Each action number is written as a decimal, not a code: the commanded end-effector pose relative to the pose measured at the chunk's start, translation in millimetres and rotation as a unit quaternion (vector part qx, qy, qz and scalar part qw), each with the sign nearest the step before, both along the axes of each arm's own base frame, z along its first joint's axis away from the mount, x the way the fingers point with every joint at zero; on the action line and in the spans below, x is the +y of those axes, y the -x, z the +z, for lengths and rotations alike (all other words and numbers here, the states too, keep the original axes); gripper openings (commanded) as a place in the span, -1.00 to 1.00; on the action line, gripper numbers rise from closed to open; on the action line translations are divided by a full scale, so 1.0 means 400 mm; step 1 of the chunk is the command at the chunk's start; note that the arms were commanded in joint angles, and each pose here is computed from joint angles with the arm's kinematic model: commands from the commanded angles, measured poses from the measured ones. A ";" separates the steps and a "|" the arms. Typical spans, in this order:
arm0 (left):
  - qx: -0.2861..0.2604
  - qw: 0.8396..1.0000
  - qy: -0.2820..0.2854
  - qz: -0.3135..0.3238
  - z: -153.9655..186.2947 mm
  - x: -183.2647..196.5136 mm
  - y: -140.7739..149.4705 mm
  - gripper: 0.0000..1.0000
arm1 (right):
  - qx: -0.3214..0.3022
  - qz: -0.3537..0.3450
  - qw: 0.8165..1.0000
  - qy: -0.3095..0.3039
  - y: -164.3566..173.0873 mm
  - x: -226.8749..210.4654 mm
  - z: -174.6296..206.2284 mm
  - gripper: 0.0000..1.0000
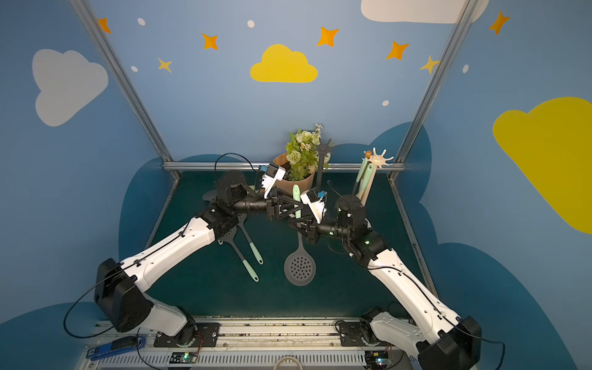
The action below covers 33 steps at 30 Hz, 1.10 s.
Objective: Hang the skimmer on the kitchen utensil rack
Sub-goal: Adjust the skimmer.
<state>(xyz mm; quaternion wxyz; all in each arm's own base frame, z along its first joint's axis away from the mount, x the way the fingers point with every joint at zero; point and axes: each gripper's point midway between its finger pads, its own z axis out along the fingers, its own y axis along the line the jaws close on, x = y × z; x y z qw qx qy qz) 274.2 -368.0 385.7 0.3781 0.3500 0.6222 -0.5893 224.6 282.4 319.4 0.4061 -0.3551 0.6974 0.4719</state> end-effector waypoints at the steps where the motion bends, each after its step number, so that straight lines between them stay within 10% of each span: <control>1: -0.022 1.000 0.013 -0.009 0.040 -0.002 0.015 -0.75 | -0.022 0.001 1.000 -0.018 -0.005 0.010 0.056 -1.00; 10: 0.050 0.981 -0.033 0.186 0.008 0.082 -0.093 -0.93 | -0.093 -0.131 0.987 0.029 -0.051 -0.012 0.021 -0.03; 16: 0.086 0.961 -0.025 0.263 0.004 0.132 -0.129 -0.93 | -0.148 -0.202 0.966 0.065 -0.062 0.035 -0.023 0.10; 24: 0.099 0.953 -0.031 0.285 -0.009 0.152 -0.131 -0.93 | -0.188 -0.259 0.943 0.089 -0.101 0.065 -0.014 0.02; 33: 0.102 0.951 -0.028 0.290 -0.018 0.169 -0.132 -0.93 | -0.184 -0.275 0.940 0.087 -0.119 0.060 0.010 -0.57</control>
